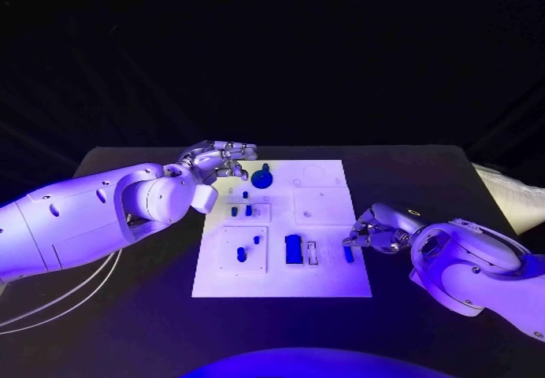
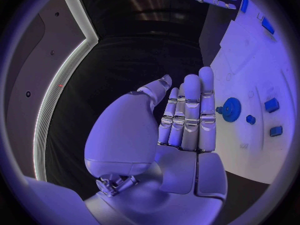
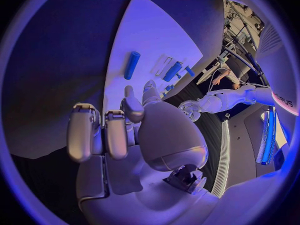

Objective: Assemble the parts on the task board

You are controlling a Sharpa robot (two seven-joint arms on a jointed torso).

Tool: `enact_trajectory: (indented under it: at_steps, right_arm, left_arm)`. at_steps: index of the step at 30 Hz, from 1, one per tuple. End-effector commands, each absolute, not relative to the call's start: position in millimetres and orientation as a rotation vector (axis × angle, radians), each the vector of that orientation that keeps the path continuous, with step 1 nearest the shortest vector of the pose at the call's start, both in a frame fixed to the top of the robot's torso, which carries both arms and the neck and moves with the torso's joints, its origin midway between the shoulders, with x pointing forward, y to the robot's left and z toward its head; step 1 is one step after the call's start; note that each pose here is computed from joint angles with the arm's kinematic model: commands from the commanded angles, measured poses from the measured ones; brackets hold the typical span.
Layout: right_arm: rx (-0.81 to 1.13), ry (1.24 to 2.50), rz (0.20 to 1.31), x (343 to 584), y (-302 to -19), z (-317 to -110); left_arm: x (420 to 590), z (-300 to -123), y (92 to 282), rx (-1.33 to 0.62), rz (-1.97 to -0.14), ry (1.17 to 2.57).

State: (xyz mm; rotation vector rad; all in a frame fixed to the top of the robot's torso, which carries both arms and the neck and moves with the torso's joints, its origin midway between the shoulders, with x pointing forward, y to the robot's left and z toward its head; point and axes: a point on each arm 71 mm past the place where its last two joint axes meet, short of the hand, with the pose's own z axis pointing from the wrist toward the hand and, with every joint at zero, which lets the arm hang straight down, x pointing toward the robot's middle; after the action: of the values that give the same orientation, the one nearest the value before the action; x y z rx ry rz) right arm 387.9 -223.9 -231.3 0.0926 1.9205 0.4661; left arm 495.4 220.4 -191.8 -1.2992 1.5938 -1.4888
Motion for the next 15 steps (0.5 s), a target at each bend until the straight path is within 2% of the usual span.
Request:
enact_trajectory:
  at_steps: [1,15]
  right_arm:
    - [0.067,1.929,0.392,388.9,-223.9,-235.9]
    - [-0.033,2.001,0.309,387.7,-218.0,-247.9]
  left_arm:
    - [494.7,-191.0,217.6,-1.282,-1.516,1.598]
    - [494.3,-192.3,218.6,-1.284,-1.514,1.6]
